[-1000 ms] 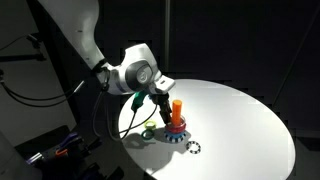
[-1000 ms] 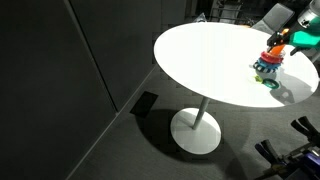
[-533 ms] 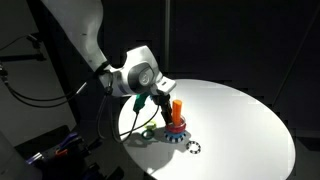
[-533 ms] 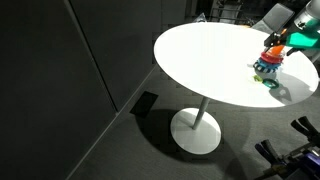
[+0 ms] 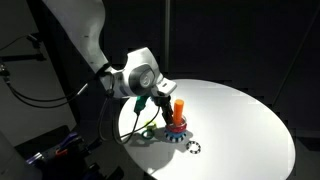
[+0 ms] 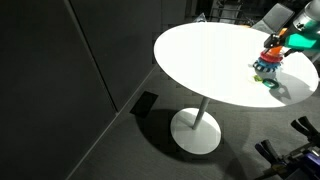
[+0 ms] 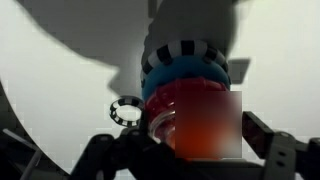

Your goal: Remove the yellow, green and clear rings from the orange stand and put them on the table

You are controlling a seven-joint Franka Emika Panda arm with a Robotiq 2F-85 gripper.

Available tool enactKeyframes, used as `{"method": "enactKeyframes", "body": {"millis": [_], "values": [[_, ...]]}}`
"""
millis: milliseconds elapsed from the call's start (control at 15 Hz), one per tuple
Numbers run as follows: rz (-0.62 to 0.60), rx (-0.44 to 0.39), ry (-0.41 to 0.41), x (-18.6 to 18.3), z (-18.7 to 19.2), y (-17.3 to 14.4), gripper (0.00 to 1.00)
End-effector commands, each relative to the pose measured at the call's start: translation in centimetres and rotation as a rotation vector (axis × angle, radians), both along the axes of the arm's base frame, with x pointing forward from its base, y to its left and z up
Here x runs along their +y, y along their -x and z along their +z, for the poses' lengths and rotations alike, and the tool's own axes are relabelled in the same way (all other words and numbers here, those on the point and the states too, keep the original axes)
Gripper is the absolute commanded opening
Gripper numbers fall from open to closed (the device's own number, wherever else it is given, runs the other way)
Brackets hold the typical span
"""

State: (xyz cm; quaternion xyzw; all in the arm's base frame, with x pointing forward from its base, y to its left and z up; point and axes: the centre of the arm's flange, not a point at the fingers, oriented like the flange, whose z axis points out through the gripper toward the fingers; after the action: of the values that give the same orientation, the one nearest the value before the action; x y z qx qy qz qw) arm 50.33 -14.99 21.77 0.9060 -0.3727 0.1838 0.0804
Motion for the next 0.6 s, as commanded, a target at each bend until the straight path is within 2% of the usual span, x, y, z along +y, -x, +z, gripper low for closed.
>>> {"method": "enactKeyframes", "body": {"millis": [0,533], "values": [[-0.016,-0.017,-0.002,-0.6,-0.2,-0.6,0.64],[-0.034,-0.032,-0.006,-0.5,1.8,-0.4,0.64]]}}
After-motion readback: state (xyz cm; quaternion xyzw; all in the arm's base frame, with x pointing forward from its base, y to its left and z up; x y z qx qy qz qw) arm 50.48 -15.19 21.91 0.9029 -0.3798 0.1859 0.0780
